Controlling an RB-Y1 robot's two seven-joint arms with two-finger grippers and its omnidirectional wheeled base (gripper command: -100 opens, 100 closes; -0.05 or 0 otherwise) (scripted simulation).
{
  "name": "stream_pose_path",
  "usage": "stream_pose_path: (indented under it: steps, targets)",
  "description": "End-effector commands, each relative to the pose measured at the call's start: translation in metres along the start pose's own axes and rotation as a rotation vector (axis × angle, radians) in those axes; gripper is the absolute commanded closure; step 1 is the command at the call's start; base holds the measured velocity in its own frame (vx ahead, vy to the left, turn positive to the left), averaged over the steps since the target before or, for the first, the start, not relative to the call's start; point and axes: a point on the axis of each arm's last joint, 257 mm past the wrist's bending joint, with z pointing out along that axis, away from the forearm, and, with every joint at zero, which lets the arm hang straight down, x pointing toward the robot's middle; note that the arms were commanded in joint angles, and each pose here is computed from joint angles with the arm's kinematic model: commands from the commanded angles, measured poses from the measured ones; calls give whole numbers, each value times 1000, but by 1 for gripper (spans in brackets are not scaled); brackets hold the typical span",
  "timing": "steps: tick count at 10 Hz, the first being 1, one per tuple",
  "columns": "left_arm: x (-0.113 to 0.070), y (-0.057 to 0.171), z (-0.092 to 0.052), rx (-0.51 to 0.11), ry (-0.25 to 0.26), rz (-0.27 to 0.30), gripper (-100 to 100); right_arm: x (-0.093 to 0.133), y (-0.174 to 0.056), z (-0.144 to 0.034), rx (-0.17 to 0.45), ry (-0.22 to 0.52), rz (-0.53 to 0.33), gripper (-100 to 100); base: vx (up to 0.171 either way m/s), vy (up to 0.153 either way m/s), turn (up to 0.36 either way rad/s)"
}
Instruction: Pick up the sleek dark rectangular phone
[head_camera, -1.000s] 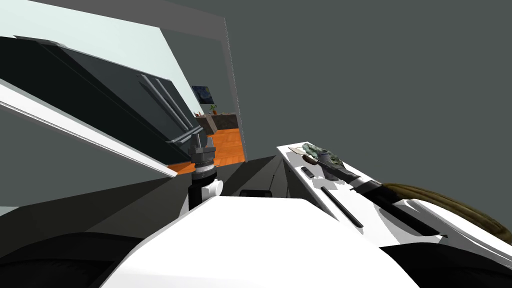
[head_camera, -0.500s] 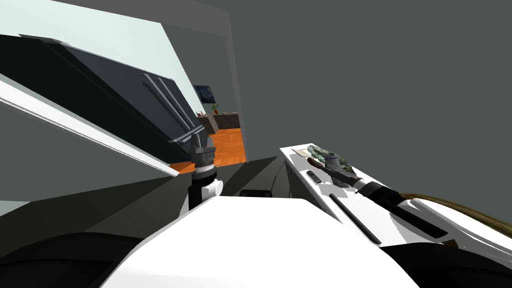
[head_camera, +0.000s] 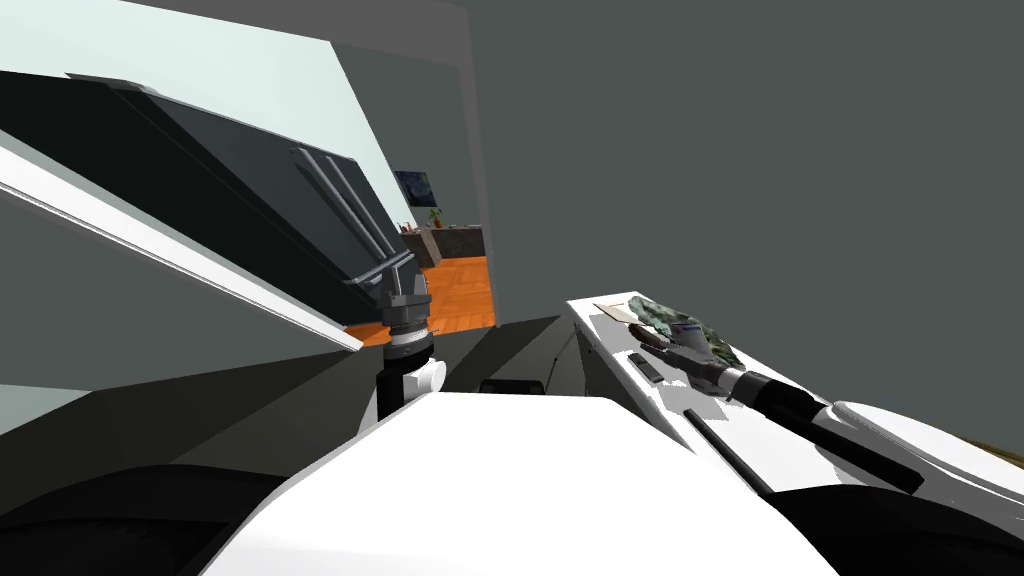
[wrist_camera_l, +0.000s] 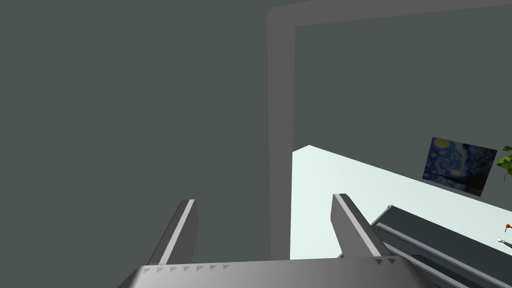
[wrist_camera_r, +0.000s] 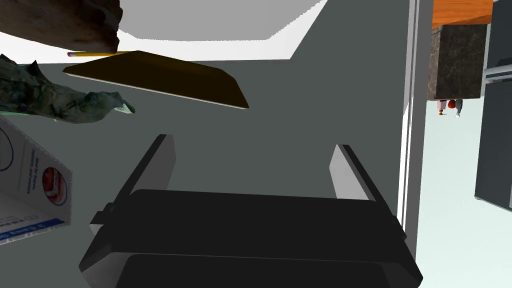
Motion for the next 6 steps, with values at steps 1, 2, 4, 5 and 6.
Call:
stream_pose_path:
  steps: [1,2,4,5,6]
  targets:
    - [0,0,0,0,0,0,0,26,-12,-9,14,96,-21,-100,85,41,72]
    - [0,0,0,0,0,0,0,48,-18,-17,15,175,-42,-100,143,53,125]
    - [0,0,0,0,0,0,0,73,-30,-30,28,263,-56,-100,156,58,75]
    - [0,0,0,0,0,0,0,93,-34,-39,22,341,-78,-100,87,48,50]
    - [0,0,0,0,0,0,0,95,-38,-43,33,346,-73,-100,62,43,36]
